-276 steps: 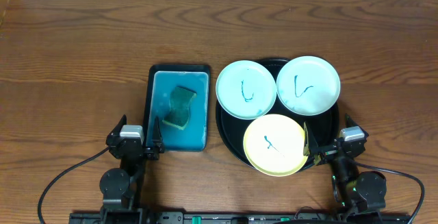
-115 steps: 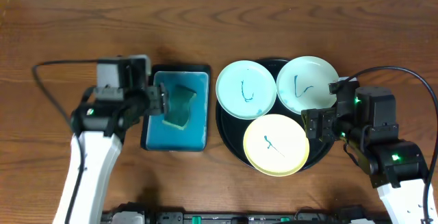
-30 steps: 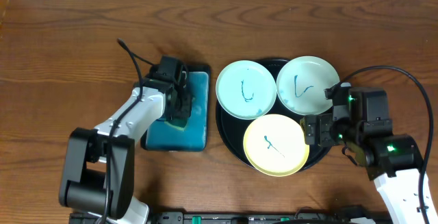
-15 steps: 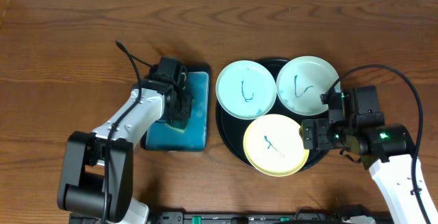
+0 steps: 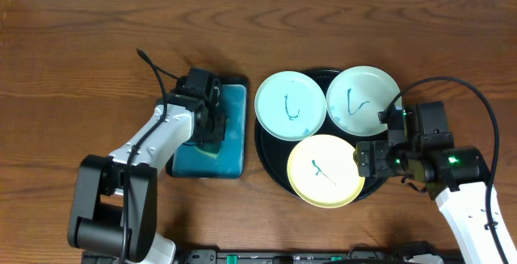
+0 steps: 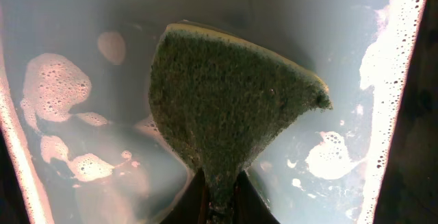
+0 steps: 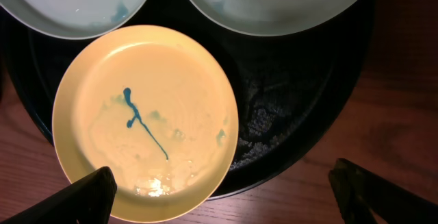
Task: Clean dirty plates on tray and stack at the side
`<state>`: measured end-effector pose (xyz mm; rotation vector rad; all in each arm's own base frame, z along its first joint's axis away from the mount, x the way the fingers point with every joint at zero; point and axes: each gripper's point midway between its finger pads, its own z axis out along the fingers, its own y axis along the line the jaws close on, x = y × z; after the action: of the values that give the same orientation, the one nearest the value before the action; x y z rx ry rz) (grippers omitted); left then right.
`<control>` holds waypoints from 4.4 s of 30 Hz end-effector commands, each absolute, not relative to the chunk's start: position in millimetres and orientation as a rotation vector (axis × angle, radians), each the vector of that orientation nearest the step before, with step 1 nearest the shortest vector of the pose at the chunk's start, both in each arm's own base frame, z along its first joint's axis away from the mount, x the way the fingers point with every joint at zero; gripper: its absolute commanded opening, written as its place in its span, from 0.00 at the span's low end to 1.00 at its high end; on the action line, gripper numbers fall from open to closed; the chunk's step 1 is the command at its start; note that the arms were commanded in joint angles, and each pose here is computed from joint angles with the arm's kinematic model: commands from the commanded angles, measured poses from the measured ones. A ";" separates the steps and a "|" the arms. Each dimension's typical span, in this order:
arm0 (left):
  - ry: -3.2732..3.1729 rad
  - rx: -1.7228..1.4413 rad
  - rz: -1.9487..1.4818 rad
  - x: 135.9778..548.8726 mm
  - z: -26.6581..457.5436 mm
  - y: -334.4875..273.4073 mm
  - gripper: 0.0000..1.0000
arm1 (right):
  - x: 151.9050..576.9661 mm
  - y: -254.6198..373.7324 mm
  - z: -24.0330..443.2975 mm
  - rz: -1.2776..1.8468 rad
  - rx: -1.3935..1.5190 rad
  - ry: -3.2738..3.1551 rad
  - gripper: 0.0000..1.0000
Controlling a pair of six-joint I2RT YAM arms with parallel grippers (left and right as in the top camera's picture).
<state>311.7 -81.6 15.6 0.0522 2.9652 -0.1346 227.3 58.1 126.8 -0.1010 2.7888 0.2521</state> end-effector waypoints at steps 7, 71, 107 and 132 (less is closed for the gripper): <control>2.970 0.045 -0.158 299.6 28.7 -81.4 0.07 | 229.6 62.4 133.0 0.267 -0.100 2.775 0.99; 2.473 -0.203 -0.454 340.4 158.5 -98.2 0.08 | 259.4 76.3 8.0 0.311 -0.037 3.102 0.63; 2.530 -0.216 -0.429 329.9 148.8 -94.6 0.07 | 232.6 80.2 -13.6 0.378 0.033 3.152 0.01; 2.438 0.016 -0.723 334.5 170.0 -90.5 0.08 | 233.4 80.3 -13.6 0.378 0.031 3.149 0.01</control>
<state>338.7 -81.8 163.0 -0.0782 2.4678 -0.6416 245.8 81.2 -1.1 0.0299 3.0998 0.4085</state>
